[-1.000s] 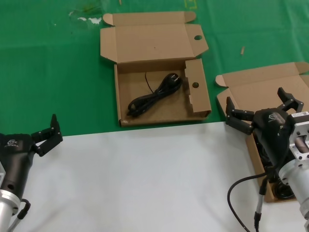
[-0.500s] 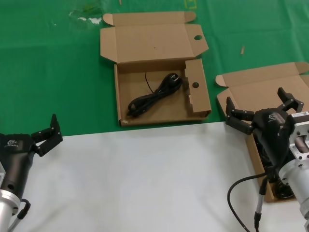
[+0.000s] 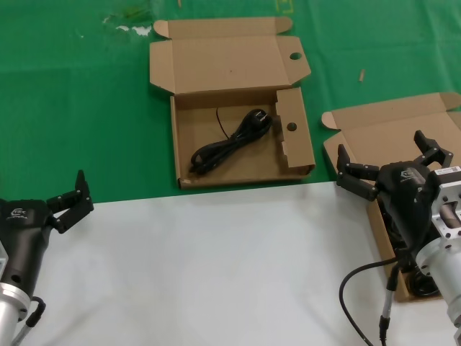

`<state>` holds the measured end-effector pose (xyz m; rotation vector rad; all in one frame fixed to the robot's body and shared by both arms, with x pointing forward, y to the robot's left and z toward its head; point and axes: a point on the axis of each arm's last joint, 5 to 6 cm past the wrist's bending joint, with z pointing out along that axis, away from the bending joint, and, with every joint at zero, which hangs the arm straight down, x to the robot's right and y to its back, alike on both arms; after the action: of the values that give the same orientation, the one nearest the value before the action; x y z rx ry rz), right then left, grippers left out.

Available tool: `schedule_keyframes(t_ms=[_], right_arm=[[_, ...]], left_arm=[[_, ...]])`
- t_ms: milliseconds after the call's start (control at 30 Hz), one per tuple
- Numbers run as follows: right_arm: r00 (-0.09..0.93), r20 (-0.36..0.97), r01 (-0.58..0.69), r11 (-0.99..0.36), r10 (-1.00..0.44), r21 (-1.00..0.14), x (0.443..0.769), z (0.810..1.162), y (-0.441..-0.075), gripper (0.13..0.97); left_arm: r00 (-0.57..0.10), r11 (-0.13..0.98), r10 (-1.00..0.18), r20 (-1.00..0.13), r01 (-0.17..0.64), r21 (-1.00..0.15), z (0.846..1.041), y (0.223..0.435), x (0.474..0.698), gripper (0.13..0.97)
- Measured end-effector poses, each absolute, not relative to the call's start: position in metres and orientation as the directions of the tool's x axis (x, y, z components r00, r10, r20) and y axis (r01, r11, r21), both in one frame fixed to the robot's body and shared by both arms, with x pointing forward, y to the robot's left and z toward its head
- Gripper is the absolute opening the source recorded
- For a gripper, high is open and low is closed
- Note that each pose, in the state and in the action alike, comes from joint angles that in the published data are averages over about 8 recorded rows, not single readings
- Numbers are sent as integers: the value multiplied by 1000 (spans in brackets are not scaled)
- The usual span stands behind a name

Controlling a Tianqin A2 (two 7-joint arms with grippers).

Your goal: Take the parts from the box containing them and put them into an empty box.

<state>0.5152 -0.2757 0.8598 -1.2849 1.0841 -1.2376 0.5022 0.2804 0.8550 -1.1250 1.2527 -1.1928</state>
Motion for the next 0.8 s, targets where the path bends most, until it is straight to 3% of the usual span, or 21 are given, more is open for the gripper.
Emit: schedule_keyframes(t_ms=[800], right_arm=[[72, 94, 38, -91, -993, -995, 515, 860, -276, 966]], left_arm=[[-35, 70, -997, -71, 22, -997, 855, 280, 502, 966]])
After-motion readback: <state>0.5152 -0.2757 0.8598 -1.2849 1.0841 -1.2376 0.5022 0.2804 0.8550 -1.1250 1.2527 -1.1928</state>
